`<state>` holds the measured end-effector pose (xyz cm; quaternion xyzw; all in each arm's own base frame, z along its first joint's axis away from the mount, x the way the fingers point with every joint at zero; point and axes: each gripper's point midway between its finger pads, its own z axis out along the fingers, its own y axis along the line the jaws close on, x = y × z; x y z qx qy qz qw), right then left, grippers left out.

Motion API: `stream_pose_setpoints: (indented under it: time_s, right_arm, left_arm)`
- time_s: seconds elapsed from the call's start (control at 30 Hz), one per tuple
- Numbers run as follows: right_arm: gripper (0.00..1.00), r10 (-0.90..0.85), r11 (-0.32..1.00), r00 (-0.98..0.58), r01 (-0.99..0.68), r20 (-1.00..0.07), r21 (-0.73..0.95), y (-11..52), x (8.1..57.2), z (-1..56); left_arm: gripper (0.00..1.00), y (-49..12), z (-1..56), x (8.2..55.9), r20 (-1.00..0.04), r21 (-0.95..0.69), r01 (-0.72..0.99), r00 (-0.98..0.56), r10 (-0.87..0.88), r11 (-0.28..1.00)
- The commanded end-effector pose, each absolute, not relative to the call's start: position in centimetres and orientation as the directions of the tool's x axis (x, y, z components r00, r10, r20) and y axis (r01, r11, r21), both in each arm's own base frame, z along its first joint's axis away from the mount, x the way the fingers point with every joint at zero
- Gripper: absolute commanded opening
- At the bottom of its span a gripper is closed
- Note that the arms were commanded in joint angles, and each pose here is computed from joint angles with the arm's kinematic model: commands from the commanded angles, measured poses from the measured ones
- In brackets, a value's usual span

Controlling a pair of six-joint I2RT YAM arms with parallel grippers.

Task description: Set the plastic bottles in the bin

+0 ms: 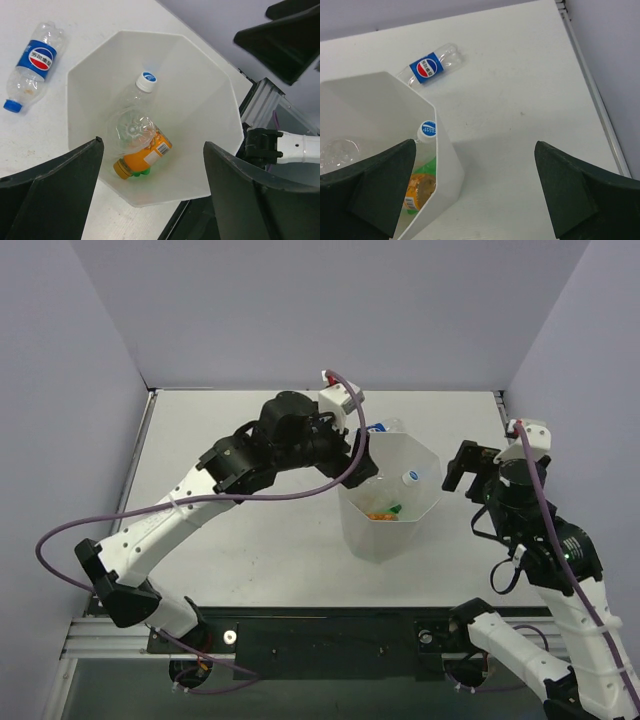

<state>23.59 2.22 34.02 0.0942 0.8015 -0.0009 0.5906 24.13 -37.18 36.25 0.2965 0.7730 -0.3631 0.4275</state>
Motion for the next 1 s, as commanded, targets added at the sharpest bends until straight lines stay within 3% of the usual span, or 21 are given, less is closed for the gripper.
stream_pose_setpoints:
  time_s: [0.0,0.1,0.23,0.43,0.6,0.8,0.97]
  right_arm:
    - [1.0,0.163,0.986,-0.333,0.098,-0.929,0.138,3.7,23.9,33.2]
    - [1.0,0.174,0.983,-0.321,0.107,-0.931,0.147,3.5,23.7,33.5]
    - [1.0,0.193,0.98,-0.293,0.107,-0.936,0.169,3.3,23.2,34.4]
    - [1.0,0.215,0.976,-0.261,0.097,-0.941,0.196,3.1,22.6,35.6]
    - [1.0,0.207,0.977,-0.278,0.113,-0.938,0.183,2.8,22.2,35.2]
    - [1.0,0.195,0.977,-0.282,0.139,-0.939,0.161,2.1,22.0,35.7]
    - [1.0,0.182,0.979,-0.307,0.141,-0.934,0.145,2.3,22.4,36.4]
  left_arm:
    - [0.93,-33.9,43.5,25.5,-0.944,-0.282,0.724,-0.328,-0.046,0.629]
    - [0.96,-30.4,41.4,29.6,-0.917,-0.339,0.589,-0.38,-0.119,0.734]
    - [0.96,-27.7,37.8,34.3,-0.806,-0.537,0.5,-0.541,-0.239,0.679]
    - [0.94,-25.5,28.8,42.1,-0.763,-0.469,0.373,-0.627,-0.155,0.801]
    - [0.9,-26.9,22.5,47.2,-0.724,-0.438,0.423,-0.689,-0.031,0.793]
    - [0.86,-29.5,15.5,49.1,-0.641,-0.424,0.523,-0.75,0.162,0.74]
    - [0.86,-30.5,12.6,50.5,-0.635,-0.354,0.575,-0.727,0.261,0.737]
